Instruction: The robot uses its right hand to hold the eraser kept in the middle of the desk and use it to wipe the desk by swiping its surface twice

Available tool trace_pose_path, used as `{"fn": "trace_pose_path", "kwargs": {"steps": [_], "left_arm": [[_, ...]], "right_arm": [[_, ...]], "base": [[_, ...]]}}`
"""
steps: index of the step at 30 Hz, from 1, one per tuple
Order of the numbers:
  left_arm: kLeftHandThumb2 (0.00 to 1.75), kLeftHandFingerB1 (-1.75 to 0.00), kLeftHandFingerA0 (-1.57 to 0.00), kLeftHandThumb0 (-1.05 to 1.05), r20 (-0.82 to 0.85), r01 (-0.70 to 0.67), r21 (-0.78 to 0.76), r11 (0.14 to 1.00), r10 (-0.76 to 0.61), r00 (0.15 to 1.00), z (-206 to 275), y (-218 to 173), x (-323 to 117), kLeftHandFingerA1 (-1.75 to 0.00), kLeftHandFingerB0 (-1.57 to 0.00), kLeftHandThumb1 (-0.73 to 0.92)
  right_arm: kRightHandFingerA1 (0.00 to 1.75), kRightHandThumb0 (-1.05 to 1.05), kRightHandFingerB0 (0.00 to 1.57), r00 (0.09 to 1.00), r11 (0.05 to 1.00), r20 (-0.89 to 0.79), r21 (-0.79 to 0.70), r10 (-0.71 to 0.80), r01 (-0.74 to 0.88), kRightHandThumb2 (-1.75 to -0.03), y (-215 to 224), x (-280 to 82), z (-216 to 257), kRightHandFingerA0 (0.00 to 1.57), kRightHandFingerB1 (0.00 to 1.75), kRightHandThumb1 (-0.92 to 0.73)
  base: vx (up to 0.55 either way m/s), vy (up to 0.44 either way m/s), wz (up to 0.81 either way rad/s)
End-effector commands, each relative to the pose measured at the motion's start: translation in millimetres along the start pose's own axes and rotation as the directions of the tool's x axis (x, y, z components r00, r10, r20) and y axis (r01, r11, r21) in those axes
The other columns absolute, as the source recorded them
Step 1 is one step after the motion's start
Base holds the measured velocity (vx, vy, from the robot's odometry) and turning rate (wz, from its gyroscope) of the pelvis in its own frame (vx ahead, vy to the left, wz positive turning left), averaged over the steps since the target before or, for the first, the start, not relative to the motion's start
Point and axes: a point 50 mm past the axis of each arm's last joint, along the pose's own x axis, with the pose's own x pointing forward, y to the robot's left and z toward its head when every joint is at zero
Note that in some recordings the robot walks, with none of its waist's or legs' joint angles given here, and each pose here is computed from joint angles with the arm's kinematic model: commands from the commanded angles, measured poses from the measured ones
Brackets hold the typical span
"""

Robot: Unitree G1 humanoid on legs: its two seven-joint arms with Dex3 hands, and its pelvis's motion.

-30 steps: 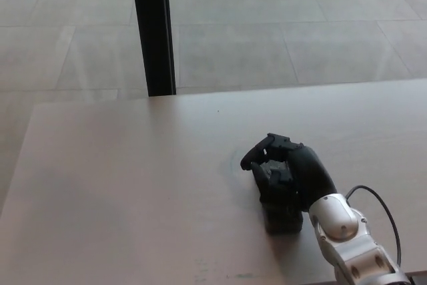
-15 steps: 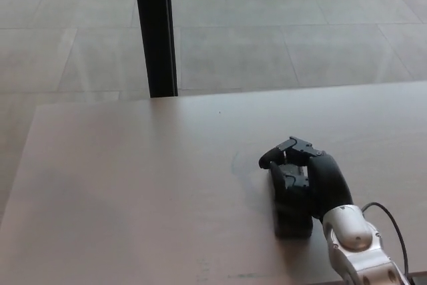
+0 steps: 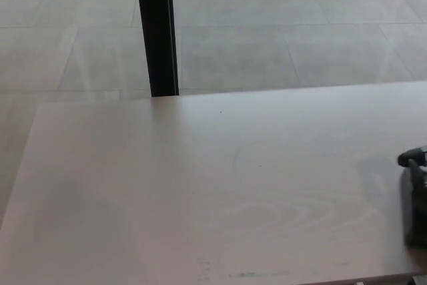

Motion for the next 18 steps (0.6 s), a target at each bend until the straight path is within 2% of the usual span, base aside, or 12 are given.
{"fn": "trace_pose_path", "kwargs": {"steps": [1, 3, 6, 8, 9, 10, 11, 12, 15, 16, 17, 18], "left_arm": [[0.95, -0.68, -0.73, -0.44, 0.008, -0.005, -0.013, 1.0, 0.005, 1.0, 4, 6, 0, -0.8, -0.52, 0.52], [0.95, -0.67, -0.73, -0.44, 0.006, -0.012, -0.006, 1.0, 0.013, 1.0, 3, 6, 0, -0.8, -0.51, 0.52], [0.61, -0.63, -0.72, -0.43, 0.019, 0.001, -0.02, 1.0, 0.0, 1.0, 4, 5, -1, -0.76, -0.57, 0.7], [0.61, -0.63, -0.74, -0.44, 0.009, -0.006, -0.016, 1.0, 0.006, 1.0, 6, 4, 0, -0.76, -0.58, 0.69], [0.95, -0.68, -0.73, -0.44, 0.013, -0.004, -0.014, 1.0, 0.004, 1.0, 7, 3, 0, -0.8, -0.51, 0.52], [0.95, -0.68, -0.73, -0.44, 0.014, -0.004, -0.013, 1.0, 0.005, 1.0, 7, 4, 0, -0.8, -0.51, 0.52], [0.6, -0.63, -0.74, -0.43, 0.016, -0.004, -0.012, 1.0, 0.005, 1.0, 7, 3, 0, -0.75, -0.59, 0.69], [0.61, -0.63, -0.74, -0.42, 0.016, -0.007, -0.016, 1.0, 0.007, 1.0, 7, 3, 0, -0.74, -0.59, 0.7], [0.6, -0.65, -0.78, -0.43, 0.018, -0.009, -0.014, 1.0, 0.009, 1.0, 6, 4, 1, -0.77, -0.61, 0.69], [0.92, -0.72, -0.79, -0.46, 0.018, -0.01, -0.019, 1.0, 0.01, 1.0, 6, 4, 1, -0.83, -0.59, 0.49], [0.92, -0.72, -0.79, -0.46, 0.018, -0.01, -0.021, 1.0, 0.011, 1.0, 6, 4, 1, -0.83, -0.59, 0.49], [0.58, -0.66, -0.79, -0.44, 0.014, -0.005, -0.01, 1.0, 0.005, 1.0, 6, 3, 1, -0.78, -0.64, 0.69]], "right_arm": [[1.75, -0.26, 0.69, 0.987, 0.992, -0.094, -0.029, -0.127, 0.125, -0.88, -45, -7, -19, 0.92, 1.42, -0.72], [1.75, -0.27, 0.69, 0.985, 0.99, -0.099, -0.035, -0.142, 0.139, -0.85, -51, -9, -22, 0.92, 1.4, -0.74], [1.75, -0.34, 0.65, 0.984, 0.989, -0.107, 0.004, -0.146, 0.147, -0.8, -50, -10, -26, 0.96, 1.61, -0.71], [1.75, -0.34, 0.63, 0.988, 0.991, -0.115, 0.07, -0.106, 0.114, -0.74, -32, -8, -29, 0.96, 1.59, -0.74], [1.43, -0.46, 0.9, 0.991, 0.992, -0.101, 0.085, -0.086, 0.095, -0.99, -27, -8, -29, 1.23, 1.23, -0.59], [1.43, -0.46, 0.9, 0.991, 0.992, -0.1, 0.087, -0.084, 0.093, -0.99, -27, -9, -30, 1.23, 1.23, -0.59], [1.45, -0.47, 0.92, 0.994, 0.991, -0.087, 0.111, -0.066, 0.075, -0.97, -21, -8, -29, 1.25, 1.25, -0.57], [1.75, -0.34, 0.67, 0.996, 0.992, -0.076, 0.107, -0.053, 0.061, -0.73, -16, -8, -28, 0.99, 1.6, -0.71], [1.75, -0.36, 0.68, 0.999, 0.993, -0.049, 0.119, -0.001, 0.007, -0.73, 8, -7, -24, 0.97, 1.62, -0.7], [1.39, -0.45, 0.96, 0.999, 0.992, -0.048, 0.126, 0.011, -0.005, -1.0, 14, -6, -23, 1.2, 1.24, -0.55], [1.39, -0.45, 0.96, 0.999, 0.992, -0.047, 0.129, 0.017, -0.01, -1.0, 16, -6, -23, 1.2, 1.24, -0.55], [1.75, -0.35, 0.67, 0.998, 0.99, -0.045, 0.139, 0.04, -0.033, -0.74, 22, -7, -23, 0.96, 1.6, -0.72]], "base": [[0.0, 0.0, 0.0], [0.0, 0.0, 0.0], [0.0, 0.0, 0.0], [0.0, 0.0, 0.0], [0.0, 0.0, 0.0], [0.0, 0.0, 0.0], [0.0, 0.0, 0.0], [0.0, 0.0, 0.0], [0.0, 0.0, 0.0], [0.0, 0.0, 0.0], [0.0, 0.0, 0.0], [0.0, 0.0, 0.0]]}}
